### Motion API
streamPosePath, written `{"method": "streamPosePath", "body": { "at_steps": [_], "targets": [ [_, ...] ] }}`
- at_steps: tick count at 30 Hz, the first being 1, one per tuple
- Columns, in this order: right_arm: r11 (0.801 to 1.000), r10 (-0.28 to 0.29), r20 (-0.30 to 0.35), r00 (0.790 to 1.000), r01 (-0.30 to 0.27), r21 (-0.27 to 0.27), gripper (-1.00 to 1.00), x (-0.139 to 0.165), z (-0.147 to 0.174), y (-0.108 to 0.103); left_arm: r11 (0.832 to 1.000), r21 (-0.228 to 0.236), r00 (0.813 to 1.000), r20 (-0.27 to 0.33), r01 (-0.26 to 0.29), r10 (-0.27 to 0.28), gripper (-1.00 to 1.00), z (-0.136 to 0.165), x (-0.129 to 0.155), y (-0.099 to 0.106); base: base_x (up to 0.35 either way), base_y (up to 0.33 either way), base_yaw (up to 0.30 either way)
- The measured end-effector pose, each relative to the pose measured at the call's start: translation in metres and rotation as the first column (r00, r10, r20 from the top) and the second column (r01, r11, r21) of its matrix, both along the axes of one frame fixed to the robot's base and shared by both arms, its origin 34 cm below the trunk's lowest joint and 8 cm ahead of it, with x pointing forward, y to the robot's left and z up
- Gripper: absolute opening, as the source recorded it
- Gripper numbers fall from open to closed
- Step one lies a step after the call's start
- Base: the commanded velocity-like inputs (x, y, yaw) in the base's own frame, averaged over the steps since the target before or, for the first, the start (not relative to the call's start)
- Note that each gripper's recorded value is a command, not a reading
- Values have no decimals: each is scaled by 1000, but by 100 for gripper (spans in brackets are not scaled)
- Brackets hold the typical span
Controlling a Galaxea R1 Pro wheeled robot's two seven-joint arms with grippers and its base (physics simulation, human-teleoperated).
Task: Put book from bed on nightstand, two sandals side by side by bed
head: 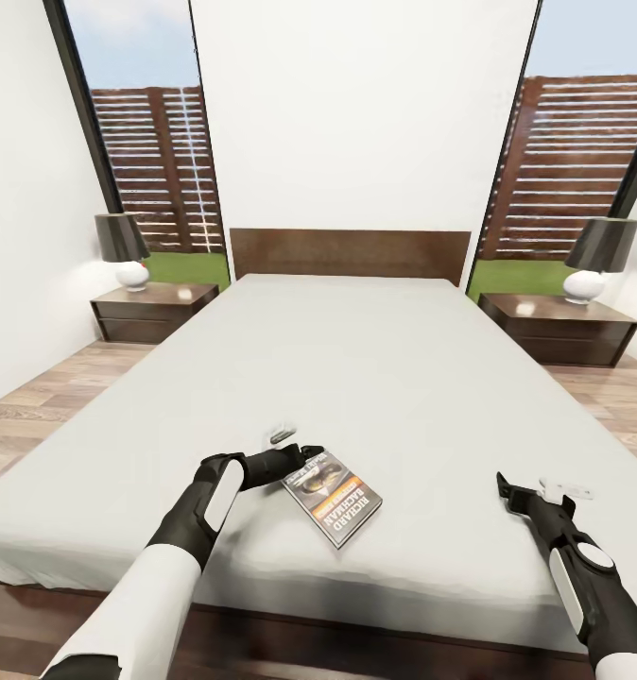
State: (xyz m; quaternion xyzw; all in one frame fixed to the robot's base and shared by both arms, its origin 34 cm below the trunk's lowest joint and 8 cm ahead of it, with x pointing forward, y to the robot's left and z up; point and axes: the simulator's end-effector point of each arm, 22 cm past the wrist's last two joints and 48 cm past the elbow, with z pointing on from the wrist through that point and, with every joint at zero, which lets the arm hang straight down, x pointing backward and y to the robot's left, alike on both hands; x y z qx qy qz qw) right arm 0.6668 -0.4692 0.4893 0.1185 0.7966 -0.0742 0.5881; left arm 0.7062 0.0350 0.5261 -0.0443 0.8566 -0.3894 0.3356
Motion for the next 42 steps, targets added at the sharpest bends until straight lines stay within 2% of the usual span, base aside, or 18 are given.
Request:
{"method": "streamPosePath", "body": {
  "at_steps": [42],
  "targets": [
    [1000, -1, -14, 1000, 1, 7, 100, 0, 0, 1, 1000, 1, 1000, 1, 4, -4, 100, 6, 1, 0, 0, 0, 0]
  ]
}}
